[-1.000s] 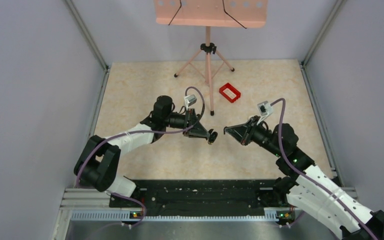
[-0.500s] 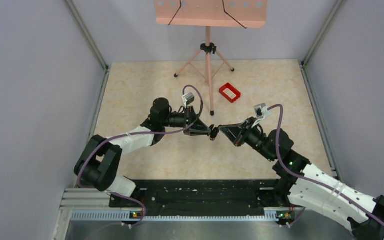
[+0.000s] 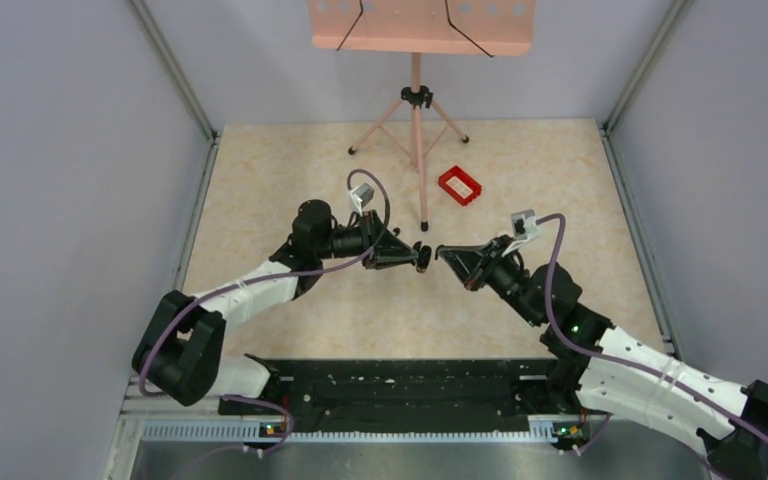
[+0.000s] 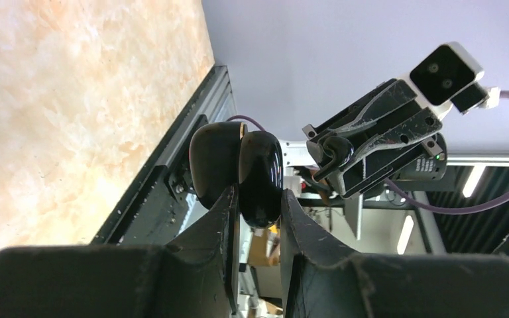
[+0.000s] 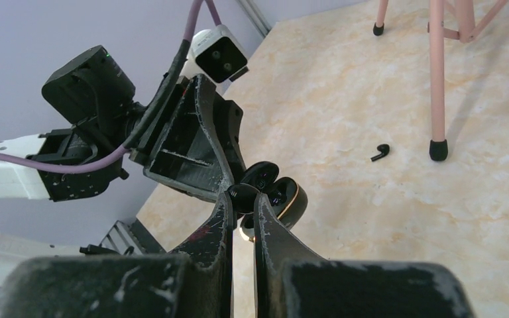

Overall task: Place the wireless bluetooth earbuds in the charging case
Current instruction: Insert the left earbud into the left side groove of the charging case.

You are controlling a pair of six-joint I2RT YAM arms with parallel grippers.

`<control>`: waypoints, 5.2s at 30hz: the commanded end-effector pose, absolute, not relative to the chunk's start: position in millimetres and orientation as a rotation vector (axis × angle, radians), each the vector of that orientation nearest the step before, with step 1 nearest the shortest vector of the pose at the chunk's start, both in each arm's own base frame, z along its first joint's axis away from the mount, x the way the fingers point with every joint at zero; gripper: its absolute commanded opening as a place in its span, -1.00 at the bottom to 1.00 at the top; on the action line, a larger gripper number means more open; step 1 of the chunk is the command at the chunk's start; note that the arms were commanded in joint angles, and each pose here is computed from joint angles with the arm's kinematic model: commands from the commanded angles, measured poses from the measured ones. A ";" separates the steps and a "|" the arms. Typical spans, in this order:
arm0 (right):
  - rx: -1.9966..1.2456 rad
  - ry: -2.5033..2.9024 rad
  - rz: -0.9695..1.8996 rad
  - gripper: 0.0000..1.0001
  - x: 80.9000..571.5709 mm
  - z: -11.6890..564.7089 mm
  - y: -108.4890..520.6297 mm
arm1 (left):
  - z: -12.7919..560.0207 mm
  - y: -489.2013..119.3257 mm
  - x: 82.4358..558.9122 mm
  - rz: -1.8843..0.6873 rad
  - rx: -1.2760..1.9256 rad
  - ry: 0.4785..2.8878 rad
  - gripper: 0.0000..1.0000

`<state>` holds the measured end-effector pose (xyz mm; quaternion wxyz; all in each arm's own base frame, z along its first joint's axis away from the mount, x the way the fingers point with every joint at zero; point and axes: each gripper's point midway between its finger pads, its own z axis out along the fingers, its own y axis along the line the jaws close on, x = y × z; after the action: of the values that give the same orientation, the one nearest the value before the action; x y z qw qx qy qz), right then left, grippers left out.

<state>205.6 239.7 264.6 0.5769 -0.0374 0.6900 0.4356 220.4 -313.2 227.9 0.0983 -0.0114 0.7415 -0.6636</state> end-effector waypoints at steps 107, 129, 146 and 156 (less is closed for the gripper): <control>-0.258 1.561 1.078 -1.00 193.8 252.9 264.8 | 275.5 -322.8 209.9 -2.364 0.005 2.176 -1.00; -0.361 1.624 1.092 -1.00 180.5 238.6 269.9 | 274.1 -324.5 213.7 -2.379 0.015 2.171 -1.00; -0.531 1.696 1.061 -1.00 168.2 235.0 286.3 | 271.4 -323.2 221.0 -2.371 0.011 2.180 -1.00; -0.537 1.729 1.060 -1.00 162.2 228.5 280.4 | 269.8 -321.1 225.1 -2.366 -0.017 2.177 -1.00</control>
<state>188.7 269.3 248.5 0.5545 -0.1715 0.6960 0.4227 207.4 -318.0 244.6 -0.1019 -0.0128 0.6983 -0.7084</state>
